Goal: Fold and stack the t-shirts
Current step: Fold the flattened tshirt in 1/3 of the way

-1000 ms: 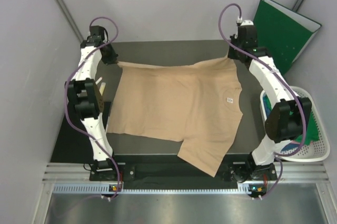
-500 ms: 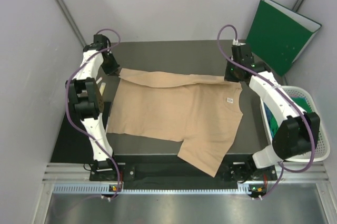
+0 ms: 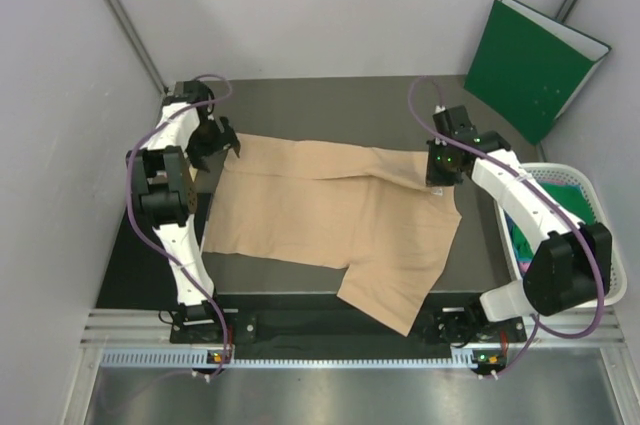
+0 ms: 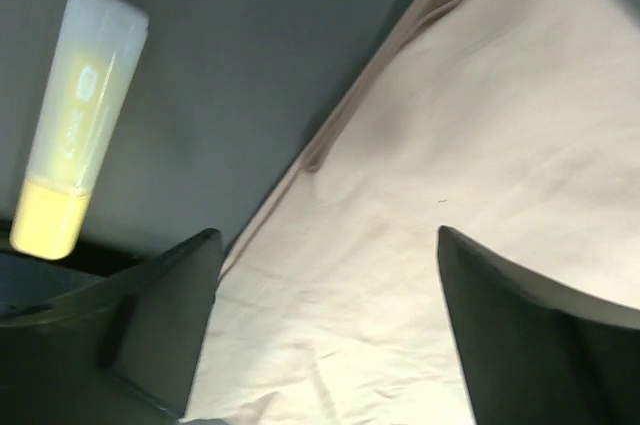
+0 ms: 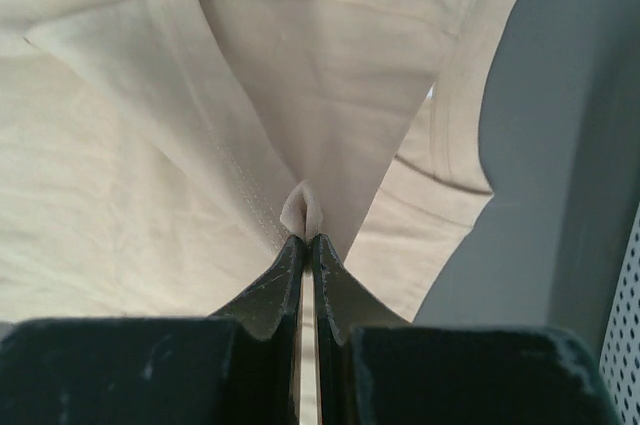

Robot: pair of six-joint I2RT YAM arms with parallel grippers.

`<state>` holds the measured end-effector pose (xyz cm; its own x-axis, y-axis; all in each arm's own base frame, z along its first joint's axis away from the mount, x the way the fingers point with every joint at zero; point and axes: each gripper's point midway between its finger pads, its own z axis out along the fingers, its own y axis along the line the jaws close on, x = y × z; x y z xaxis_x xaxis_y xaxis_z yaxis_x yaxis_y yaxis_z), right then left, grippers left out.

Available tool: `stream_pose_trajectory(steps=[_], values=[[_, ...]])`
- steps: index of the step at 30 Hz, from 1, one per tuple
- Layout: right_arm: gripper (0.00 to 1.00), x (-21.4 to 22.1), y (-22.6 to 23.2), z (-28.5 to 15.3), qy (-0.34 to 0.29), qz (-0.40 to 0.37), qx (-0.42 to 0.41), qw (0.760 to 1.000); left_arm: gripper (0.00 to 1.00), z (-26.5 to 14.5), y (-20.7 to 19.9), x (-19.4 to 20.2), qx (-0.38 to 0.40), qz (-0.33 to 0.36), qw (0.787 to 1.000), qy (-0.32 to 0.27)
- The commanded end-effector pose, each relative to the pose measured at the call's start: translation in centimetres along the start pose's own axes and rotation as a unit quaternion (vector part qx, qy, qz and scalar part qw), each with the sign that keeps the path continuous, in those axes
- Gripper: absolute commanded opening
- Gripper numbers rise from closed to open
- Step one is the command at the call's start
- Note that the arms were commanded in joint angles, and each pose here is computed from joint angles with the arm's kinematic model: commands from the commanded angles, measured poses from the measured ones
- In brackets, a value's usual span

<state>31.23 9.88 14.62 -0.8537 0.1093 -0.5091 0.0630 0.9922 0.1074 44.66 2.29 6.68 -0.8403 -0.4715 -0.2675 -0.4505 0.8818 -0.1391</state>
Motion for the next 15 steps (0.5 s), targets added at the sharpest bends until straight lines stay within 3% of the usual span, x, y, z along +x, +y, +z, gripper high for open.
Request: stream_pose_trajectory(steps=[1,11,14,15], values=[[0.00,4.1,0.7,-1.2,0.079,-0.009,-0.023,0.997,0.98,-2.2,2.0,0.8,-0.040,-0.004,0.999,-0.005],[0.00,9.2,0.6,-1.4,0.175,-0.040,0.002,0.984,0.98,-3.2,1.9,-0.3,-0.038,-0.002,0.999,-0.028],[0.25,11.2,-1.2,-1.0,0.211,-0.033,0.056,0.975,0.98,-3.3,1.7,-0.4,-0.034,-0.002,0.999,-0.030],[0.40,11.3,-1.4,-1.0,0.212,-0.034,0.065,0.975,0.98,-3.3,1.6,-0.5,-0.032,-0.002,0.999,-0.030]])
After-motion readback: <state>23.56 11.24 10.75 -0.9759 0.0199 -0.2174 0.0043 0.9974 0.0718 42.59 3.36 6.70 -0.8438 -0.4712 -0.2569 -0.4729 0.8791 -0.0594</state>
